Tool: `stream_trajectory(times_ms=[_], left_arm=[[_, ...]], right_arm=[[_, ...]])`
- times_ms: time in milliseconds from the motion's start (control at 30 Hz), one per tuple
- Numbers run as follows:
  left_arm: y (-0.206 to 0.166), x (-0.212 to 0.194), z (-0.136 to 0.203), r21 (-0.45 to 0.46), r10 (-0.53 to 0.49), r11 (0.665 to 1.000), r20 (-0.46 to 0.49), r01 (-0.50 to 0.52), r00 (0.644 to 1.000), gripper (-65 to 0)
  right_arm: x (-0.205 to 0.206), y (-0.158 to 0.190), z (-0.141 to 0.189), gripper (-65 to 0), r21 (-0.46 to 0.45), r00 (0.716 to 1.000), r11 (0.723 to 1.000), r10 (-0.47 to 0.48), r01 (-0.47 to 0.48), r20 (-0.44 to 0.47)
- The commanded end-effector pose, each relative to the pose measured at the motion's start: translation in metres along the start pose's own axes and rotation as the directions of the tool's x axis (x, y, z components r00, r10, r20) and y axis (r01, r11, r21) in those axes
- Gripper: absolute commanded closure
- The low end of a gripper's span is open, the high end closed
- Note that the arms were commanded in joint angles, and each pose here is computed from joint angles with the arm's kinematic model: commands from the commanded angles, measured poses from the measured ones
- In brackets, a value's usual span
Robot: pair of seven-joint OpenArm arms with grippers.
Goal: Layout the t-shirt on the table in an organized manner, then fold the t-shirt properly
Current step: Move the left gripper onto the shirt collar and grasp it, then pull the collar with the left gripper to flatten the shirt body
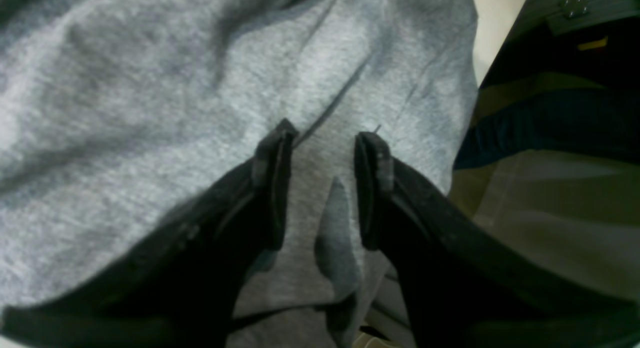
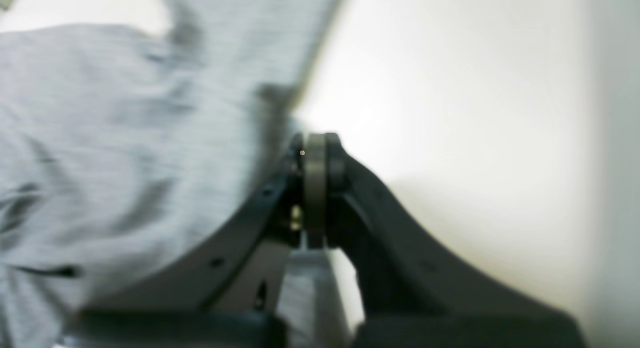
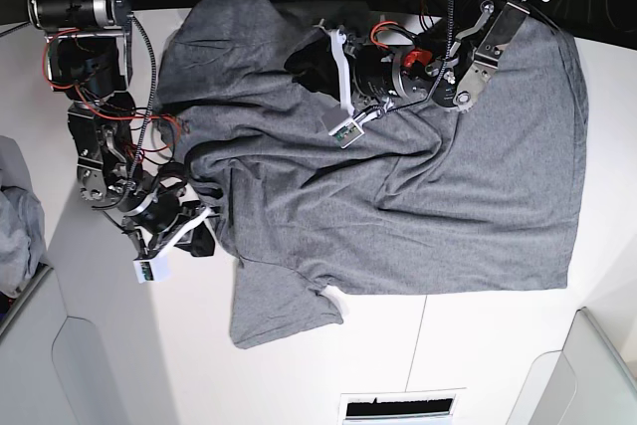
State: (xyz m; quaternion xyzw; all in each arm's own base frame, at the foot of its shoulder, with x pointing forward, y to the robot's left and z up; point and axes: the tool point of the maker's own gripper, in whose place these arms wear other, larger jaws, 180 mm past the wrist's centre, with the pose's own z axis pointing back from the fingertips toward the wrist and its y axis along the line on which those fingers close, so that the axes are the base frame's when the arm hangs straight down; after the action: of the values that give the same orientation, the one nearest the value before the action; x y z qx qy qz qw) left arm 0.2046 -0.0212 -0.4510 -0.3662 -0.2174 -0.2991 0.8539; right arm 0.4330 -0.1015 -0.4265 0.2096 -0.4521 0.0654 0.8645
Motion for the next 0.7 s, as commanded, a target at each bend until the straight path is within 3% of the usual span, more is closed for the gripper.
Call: stream_trajectory(times_ms=[0,200,667], left_arm=[[-0.003,0.010,0.002,-0.017,-0.014,1.000,0.031,0.015,0.999,-23.9],[-0.005,0.003,0.001,-0.018,-0.009,1.000,0.007,0.009,1.000,-23.9],[0.011,-0.018,0.017,0.009,-0.015,1.000,-0.064,0.016,0.998,-23.9]], right_arm=[[0.030,0.010,-0.004,0.0,0.024,0.997,1.000,0.016,-0.017,0.075],[0.009,0.024,-0.015,0.0,-0.001,0.994,0.994,0.105,-0.105,0.003],[0.004,-0.074,0.030,0.0,-0.202,0.984,0.964,0.163,-0.174,-0.067]])
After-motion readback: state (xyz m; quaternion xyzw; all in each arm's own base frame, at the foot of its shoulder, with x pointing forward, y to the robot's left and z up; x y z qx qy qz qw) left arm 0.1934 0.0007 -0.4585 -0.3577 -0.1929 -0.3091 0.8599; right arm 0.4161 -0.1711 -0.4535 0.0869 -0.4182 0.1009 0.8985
